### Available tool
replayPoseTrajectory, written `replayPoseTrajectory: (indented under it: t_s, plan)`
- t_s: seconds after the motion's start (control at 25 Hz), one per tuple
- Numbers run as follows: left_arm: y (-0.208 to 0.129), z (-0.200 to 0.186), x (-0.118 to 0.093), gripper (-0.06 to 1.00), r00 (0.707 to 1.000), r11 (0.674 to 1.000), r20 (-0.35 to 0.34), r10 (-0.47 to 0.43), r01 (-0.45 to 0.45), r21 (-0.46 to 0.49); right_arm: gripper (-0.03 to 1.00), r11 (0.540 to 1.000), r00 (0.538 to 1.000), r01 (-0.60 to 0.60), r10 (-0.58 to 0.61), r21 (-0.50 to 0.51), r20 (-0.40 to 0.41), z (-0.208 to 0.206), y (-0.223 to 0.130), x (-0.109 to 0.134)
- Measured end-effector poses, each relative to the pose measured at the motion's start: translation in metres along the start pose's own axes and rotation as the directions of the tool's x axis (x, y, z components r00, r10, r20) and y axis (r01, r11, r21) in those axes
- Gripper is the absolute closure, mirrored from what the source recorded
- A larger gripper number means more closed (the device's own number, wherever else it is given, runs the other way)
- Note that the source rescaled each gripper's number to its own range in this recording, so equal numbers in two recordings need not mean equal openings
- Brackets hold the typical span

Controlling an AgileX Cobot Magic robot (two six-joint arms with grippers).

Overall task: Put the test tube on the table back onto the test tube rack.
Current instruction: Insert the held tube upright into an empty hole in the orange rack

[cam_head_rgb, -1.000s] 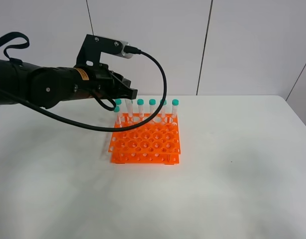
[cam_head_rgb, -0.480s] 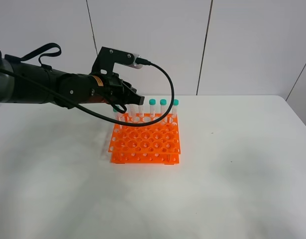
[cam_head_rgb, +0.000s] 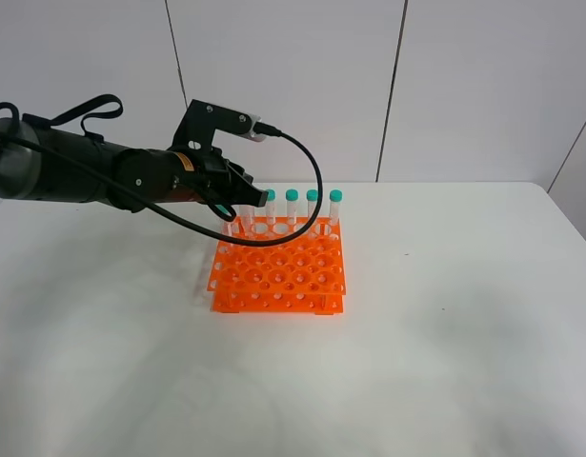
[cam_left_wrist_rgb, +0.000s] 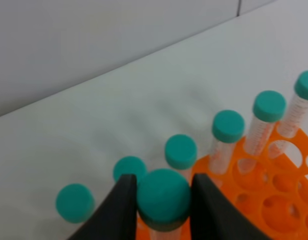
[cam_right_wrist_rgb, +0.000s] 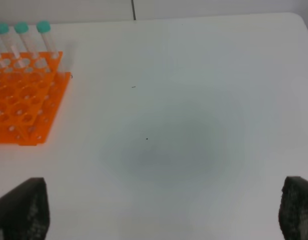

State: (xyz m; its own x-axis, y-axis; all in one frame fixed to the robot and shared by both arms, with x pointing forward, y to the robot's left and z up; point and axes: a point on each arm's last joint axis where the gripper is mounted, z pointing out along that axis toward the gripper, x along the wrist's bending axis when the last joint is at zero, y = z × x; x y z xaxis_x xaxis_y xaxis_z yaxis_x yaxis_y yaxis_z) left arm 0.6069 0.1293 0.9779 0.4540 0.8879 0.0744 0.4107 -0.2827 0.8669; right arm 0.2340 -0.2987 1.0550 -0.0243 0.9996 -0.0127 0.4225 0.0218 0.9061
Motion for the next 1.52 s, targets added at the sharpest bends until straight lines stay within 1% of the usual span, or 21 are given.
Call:
replayPoseTrajectory:
  t_s: [0.4,0.6,1.16,1.52]
  plan:
    - [-0.002,0.003,0.000,0.94,1.000,1.000,-0.002,0.000,0.000,-0.008,-0.03,1.000,1.000,0.000,0.000,0.000,0.000,0.000,0.000,0.000]
    - [-0.010,0.010,-0.001,0.94,1.000,1.000,0.000,0.001,-0.001,0.013,-0.03,1.000,1.000,0.000,0.000,0.000,0.000,0.000,0.000,0.000]
    - [-0.010,0.010,-0.001,0.94,1.000,1.000,0.000,0.002,-0.002,0.016,-0.03,1.000,1.000,0.000,0.000,0.000,0.000,0.000,0.000,0.000]
    - [-0.021,0.019,-0.002,0.94,1.000,0.999,0.002,0.001,-0.002,0.042,-0.03,1.000,1.000,0.000,0.000,0.000,0.000,0.000,0.000,0.000]
